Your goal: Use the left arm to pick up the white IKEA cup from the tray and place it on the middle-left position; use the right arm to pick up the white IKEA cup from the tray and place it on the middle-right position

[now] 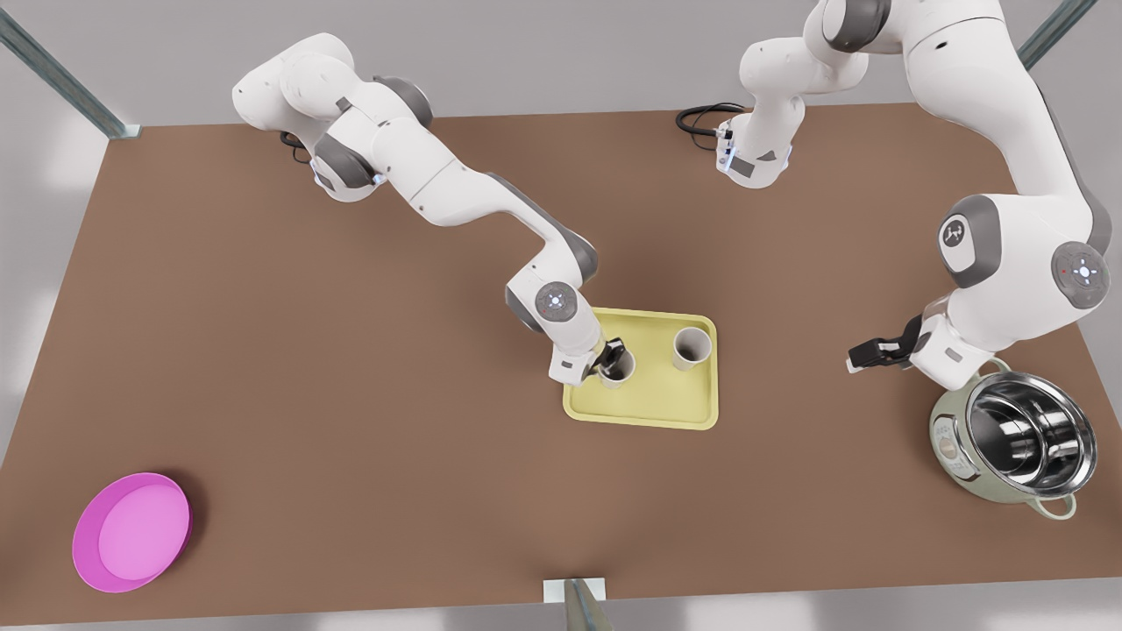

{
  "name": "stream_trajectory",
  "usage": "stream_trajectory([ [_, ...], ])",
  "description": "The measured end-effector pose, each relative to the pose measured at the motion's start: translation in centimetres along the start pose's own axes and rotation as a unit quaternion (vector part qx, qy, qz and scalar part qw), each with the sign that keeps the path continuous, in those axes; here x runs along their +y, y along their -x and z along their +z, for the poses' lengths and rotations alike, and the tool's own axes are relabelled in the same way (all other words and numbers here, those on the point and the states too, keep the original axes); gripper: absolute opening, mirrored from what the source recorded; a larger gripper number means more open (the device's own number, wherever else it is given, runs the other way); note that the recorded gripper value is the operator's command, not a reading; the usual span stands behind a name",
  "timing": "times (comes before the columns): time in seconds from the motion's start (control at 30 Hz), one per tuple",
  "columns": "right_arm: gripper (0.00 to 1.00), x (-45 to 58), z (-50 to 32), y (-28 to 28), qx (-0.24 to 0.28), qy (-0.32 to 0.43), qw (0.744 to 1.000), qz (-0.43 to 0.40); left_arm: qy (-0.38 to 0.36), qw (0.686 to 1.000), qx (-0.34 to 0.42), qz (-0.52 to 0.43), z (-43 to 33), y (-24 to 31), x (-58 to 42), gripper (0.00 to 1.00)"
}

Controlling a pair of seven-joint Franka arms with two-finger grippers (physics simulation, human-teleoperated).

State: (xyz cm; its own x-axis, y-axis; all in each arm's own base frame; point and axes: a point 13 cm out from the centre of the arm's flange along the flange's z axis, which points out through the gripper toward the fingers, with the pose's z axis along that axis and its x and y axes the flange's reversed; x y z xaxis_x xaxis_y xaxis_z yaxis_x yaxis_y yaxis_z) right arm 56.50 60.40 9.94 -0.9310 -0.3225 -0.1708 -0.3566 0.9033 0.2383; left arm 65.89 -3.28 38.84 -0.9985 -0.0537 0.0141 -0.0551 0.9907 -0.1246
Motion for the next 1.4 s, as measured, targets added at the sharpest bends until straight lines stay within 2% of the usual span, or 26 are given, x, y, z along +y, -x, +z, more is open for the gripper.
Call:
stream_trajectory([
  [0.13, 0.22, -0.1, -0.5, 0.4, -0.003, 0.001, 1.0, 0.002, 0.0, 1.0, 0.0, 0.005, 0.0, -0.1, -0.4, 1.0],
  [0.2, 0.1, -0.2, -1.3, 0.9, -0.008, 0.004, 1.0, 0.004, 0.0, 1.0, 0.001, 0.007, 0.1, -0.1, -0.6, 1.0],
  [0.3, 0.1, -0.9, -5.2, 3.0, -0.024, 0.01, 1.0, 0.01, -0.001, 1.0, 0.004, 0.014, 0.5, -0.3, -1.5, 1.0],
  [0.4, 0.1, -11.3, -15.8, 9.0, -0.052, -0.002, 0.996, 0.067, 0.01, 0.997, 0.041, 0.061, 4.5, -3.3, -9.5, 1.0],
  [0.5, 0.1, -27.0, -21.6, 10.7, -0.046, -0.032, 0.989, 0.136, 0.023, 0.994, 0.061, 0.093, 8.2, -6.5, -16.7, 1.0],
  [0.57, 0.1, -37.6, -24.0, 9.5, -0.03, -0.052, 0.983, 0.173, 0.027, 0.994, 0.067, 0.088, 10.9, -7.1, -19.2, 1.0],
  [0.67, 0.1, -48.3, -25.9, 6.2, 0.003, -0.079, 0.98, 0.185, 0.031, 0.995, 0.08, 0.057, 14.5, -7.8, -18.2, 1.0],
  [0.8, 0.1, -56.9, -24.2, 1.3, 0.055, -0.085, 0.981, 0.166, 0.033, 0.995, 0.086, 0.029, 17.9, -8.3, -16.1, 1.0],
  [0.9, 0.1, -59.3, -20.9, -2.1, 0.089, -0.076, 0.985, 0.128, 0.039, 0.995, 0.089, 0.027, 21.2, -12.0, -15.4, 1.0],
  [1.23, 0.13, -59.6, -17.2, -6.2, 0.099, -0.068, 0.993, -0.014, 0.031, 0.999, 0.041, 0.011, 24.3, -10.7, -14.8, 1.0],
  [1.27, 0.19, -59.5, -17.1, -6.3, 0.094, -0.069, 0.993, -0.025, 0.033, 0.999, 0.041, 0.011, 24.5, -11.0, -14.7, 1.0],
  [1.33, 0.54, -59.7, -17.1, -5.9, 0.082, -0.076, 0.993, -0.047, 0.036, 0.998, 0.043, 0.012, 24.8, -12.1, -14.3, 1.0],
  [1.4, 0.58, -59.9, -17.2, -5.4, 0.072, -0.083, 0.992, -0.066, 0.043, 0.998, 0.049, 0.014, 25.4, -13.3, -13.7, 1.0],
])
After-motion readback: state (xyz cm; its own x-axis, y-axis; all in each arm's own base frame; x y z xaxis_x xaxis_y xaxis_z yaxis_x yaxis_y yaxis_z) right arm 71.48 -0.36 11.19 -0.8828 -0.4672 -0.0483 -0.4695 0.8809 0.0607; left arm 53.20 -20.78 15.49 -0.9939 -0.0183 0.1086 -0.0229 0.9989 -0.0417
